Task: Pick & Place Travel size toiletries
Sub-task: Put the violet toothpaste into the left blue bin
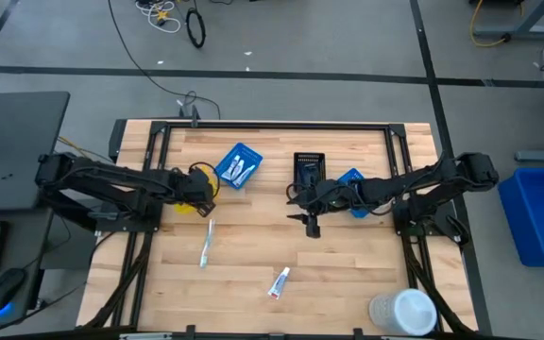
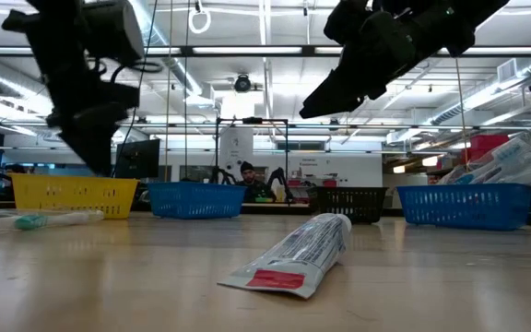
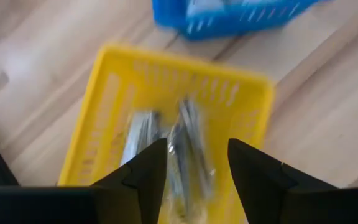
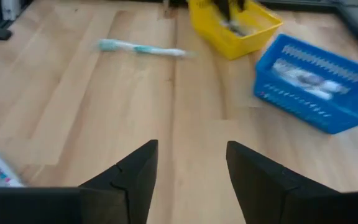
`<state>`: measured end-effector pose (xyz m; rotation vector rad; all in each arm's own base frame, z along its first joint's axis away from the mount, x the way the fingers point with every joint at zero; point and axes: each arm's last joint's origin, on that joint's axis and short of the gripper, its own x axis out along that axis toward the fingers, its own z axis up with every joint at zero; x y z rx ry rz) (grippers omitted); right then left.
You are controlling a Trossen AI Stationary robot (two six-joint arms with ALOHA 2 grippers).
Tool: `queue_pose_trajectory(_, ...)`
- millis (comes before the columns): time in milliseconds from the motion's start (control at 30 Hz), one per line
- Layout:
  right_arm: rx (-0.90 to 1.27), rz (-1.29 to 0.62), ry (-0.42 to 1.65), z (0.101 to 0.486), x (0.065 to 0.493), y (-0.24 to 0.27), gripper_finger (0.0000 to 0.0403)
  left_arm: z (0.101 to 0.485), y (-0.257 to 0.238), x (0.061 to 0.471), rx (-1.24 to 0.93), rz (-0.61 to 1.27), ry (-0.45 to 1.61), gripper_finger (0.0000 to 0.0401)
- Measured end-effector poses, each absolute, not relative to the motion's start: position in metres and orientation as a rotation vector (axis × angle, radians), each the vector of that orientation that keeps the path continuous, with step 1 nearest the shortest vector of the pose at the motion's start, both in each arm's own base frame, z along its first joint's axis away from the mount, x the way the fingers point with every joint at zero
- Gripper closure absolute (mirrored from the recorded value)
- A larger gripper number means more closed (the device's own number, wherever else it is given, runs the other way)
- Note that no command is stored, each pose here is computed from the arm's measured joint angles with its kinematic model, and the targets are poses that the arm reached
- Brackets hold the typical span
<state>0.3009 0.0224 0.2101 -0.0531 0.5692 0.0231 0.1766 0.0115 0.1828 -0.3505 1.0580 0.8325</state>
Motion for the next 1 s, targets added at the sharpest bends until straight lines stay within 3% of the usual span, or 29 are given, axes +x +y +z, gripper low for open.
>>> queue_pose_trajectory(400, -0.049, 0.423, 0.635, 0.173, 0.313, 0.051, 0.0181, 0.254, 0.015, 0.222, -0.198, 0.745, 0.659, 0.0232)
queue_pose_trajectory(567, -0.049, 0.474, 0.712, 0.145, 0.317, 0.071, 0.0183, 0.268, 0.015, 0.238, -0.126, 0.668, 0.503, 0.0232)
queue_pose_trajectory(1000, -0.085, 0.58, 0.55, 0.112, 0.331, 0.113, 0.0169, 0.268, 0.014, 0.244, -0.092, 0.627, 0.476, 0.0232)
